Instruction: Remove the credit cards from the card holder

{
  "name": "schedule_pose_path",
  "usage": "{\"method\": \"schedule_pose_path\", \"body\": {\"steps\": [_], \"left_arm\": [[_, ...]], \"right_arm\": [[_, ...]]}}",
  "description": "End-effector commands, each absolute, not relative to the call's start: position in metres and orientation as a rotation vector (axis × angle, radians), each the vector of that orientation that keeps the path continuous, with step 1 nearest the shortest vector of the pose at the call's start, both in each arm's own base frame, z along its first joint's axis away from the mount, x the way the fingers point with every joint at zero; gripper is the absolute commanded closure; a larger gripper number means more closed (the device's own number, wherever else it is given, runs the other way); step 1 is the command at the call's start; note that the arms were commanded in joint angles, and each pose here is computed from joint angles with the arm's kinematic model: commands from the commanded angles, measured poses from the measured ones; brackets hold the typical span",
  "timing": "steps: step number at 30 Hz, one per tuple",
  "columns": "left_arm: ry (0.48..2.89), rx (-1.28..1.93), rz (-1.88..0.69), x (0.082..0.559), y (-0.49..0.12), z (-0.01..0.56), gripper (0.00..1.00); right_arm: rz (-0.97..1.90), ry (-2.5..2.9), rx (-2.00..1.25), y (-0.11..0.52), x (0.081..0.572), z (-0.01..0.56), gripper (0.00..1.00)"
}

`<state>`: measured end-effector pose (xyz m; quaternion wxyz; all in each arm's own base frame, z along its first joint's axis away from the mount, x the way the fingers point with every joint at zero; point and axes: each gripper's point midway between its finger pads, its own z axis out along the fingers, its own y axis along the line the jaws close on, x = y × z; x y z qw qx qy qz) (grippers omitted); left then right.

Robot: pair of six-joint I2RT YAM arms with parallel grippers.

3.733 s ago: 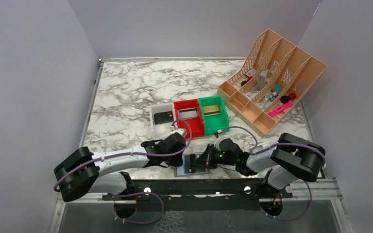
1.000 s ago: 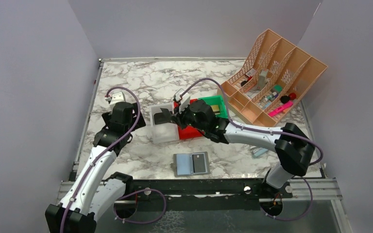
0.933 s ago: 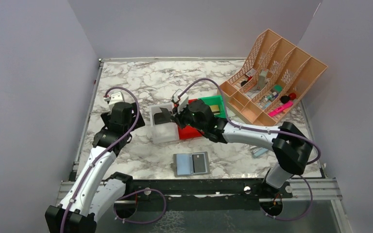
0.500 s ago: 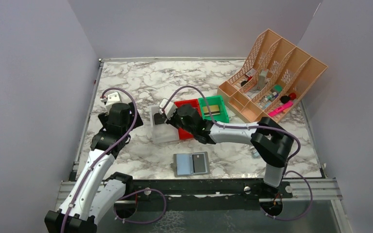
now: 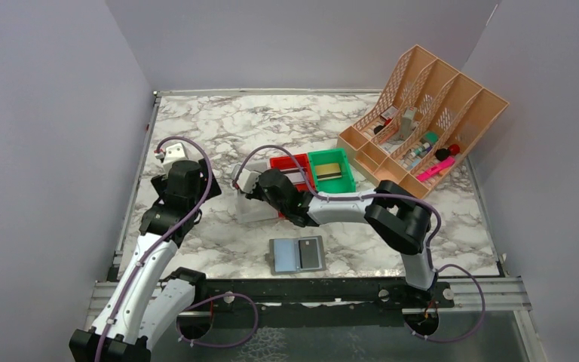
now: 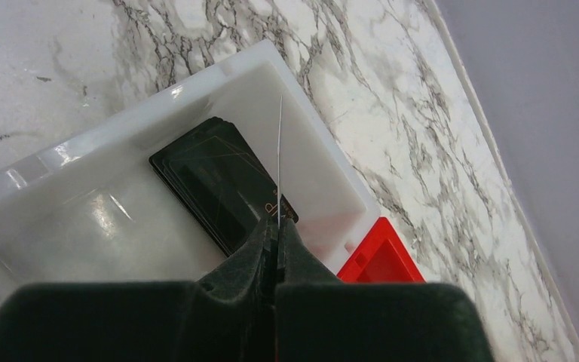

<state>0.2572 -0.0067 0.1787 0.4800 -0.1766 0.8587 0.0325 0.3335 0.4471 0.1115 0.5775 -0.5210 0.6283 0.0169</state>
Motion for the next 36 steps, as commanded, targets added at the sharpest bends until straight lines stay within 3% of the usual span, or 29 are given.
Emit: {"method": "schedule_pose_path", "body": {"steps": [1,12,36], "left_arm": [[2.066,-0.435,0.091,0.258,-0.002,0.182,0.01],[2.06,-0.426,0.083,0.257,-0.003,0.184,0.01],[2.065,-0.413,0.073,0.258,-0.005,0.182,0.01]], "right_arm": [[-0.031,1.433,-1.2,0.451,0.343,0.122,0.97],[-0.231,1.394,-1.235,0.451,0.354,0.105,0.94],[-0.165,1.452,-1.244,0.464,0.351,0.093,0.85]]}}
